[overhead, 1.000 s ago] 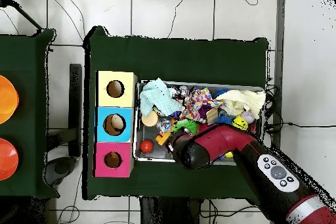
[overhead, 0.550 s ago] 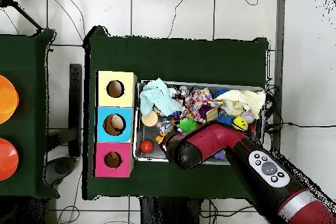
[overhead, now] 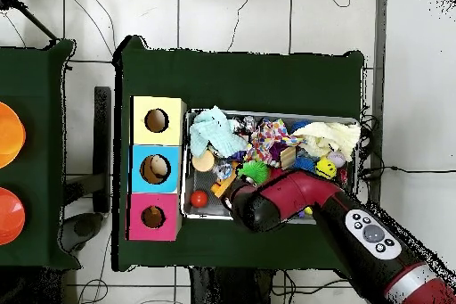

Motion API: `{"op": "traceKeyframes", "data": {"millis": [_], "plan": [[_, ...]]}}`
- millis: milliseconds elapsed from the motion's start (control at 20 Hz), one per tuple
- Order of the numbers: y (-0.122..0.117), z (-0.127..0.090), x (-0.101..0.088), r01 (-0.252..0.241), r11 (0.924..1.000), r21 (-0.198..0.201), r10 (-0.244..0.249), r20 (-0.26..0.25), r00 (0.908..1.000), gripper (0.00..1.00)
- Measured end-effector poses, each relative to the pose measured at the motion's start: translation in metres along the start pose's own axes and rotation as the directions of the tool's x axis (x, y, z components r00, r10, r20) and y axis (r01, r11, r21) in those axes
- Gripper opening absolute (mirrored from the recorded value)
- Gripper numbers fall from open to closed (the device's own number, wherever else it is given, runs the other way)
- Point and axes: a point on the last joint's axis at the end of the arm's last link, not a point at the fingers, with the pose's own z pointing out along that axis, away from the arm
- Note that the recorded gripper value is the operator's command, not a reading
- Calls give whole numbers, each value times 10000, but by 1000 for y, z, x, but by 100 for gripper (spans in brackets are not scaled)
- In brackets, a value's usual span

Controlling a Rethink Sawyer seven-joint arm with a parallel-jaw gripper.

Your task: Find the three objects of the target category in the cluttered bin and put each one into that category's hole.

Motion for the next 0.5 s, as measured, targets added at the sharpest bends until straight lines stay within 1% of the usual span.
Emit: {"op": "traceKeyframes", "data": {"millis": [50,250,350,400,500], "plan": [[-3,-2,8,-150,9999,-22,150,4,9999,100],[-6,-5,25,-439,9990,-90,439,-14,9990,100],[-6,-6,30,-513,9986,-109,512,-20,9987,100],[-6,-6,37,-576,9983,-129,575,-35,9983,100],[-4,-7,44,-550,9984,-142,550,-34,9985,100]]}}
